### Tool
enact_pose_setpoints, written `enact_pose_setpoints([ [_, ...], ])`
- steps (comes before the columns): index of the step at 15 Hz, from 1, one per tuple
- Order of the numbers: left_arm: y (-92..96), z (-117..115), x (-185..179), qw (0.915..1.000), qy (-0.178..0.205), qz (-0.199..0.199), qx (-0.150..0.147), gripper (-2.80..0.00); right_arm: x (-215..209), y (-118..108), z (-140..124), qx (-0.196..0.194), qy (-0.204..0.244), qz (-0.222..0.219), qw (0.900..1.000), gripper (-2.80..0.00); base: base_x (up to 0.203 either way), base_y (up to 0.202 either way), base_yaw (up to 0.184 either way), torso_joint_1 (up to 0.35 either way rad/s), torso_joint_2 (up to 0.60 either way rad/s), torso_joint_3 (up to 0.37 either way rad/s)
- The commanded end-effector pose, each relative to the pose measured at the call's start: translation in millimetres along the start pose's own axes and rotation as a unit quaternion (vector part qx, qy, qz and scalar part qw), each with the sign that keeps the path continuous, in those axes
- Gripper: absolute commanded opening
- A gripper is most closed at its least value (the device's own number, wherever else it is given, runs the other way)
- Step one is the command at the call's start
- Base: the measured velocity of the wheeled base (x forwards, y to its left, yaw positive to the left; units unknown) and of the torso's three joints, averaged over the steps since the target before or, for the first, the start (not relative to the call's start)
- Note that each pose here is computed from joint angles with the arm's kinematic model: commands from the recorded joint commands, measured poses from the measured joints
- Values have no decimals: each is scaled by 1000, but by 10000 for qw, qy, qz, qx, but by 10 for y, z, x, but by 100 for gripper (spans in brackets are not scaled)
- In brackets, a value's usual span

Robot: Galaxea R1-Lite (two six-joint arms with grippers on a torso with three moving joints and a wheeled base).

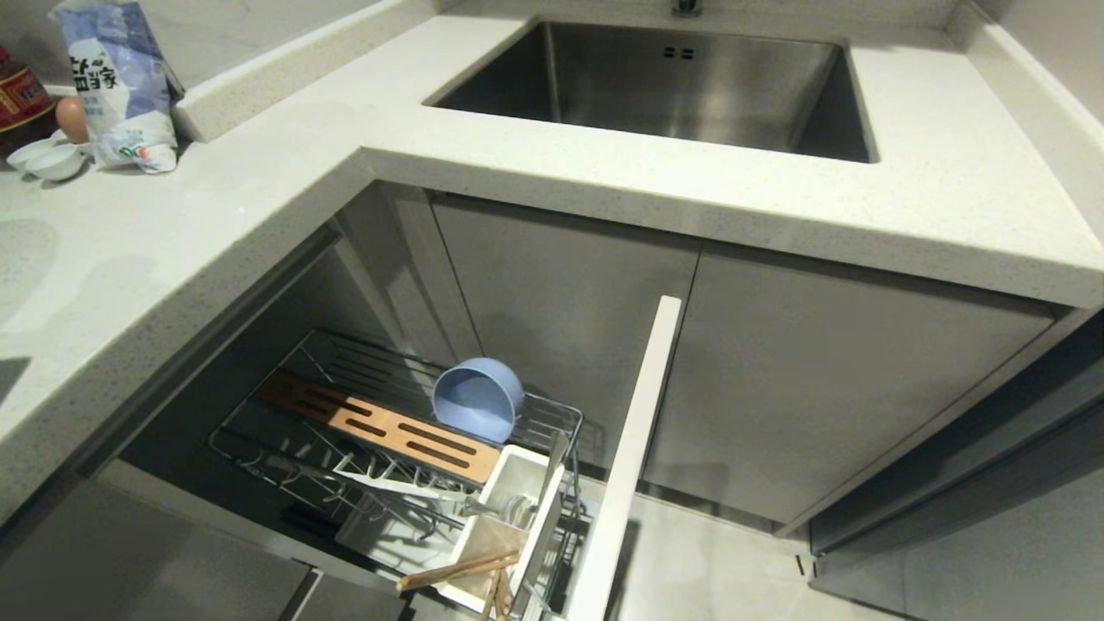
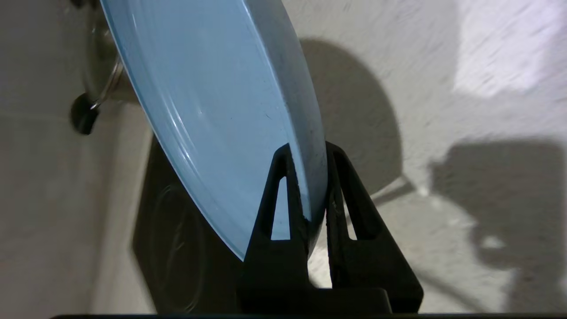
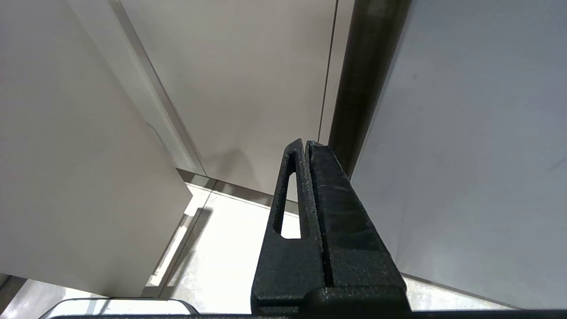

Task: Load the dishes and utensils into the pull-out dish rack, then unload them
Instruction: Take the plate out of the cupboard

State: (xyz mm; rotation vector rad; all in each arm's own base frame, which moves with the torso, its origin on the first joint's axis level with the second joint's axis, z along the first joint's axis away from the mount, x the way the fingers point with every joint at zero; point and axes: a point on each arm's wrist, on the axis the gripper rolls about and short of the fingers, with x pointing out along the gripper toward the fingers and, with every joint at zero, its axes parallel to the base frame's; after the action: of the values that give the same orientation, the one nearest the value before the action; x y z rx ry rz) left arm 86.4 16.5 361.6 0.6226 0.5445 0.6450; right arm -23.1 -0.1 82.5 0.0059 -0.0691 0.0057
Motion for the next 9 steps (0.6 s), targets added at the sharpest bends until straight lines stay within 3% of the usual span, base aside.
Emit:
enact_pose_setpoints([
  [1, -125, 44, 147, 9982, 412, -79, 437, -280, 13, 0, -64, 2, 108, 2, 9999, -280, 0, 0, 0, 0, 0, 0],
  [3, -218, -5, 209, 9941, 717, -249, 769, -280, 13, 0, -64, 2, 108, 2, 9999, -280, 0, 0, 0, 0, 0, 0],
  [9, -356, -97, 287, 9851, 1111, -482, 1217, -280, 13, 0, -64, 2, 108, 2, 9999, -280, 0, 0, 0, 0, 0, 0],
])
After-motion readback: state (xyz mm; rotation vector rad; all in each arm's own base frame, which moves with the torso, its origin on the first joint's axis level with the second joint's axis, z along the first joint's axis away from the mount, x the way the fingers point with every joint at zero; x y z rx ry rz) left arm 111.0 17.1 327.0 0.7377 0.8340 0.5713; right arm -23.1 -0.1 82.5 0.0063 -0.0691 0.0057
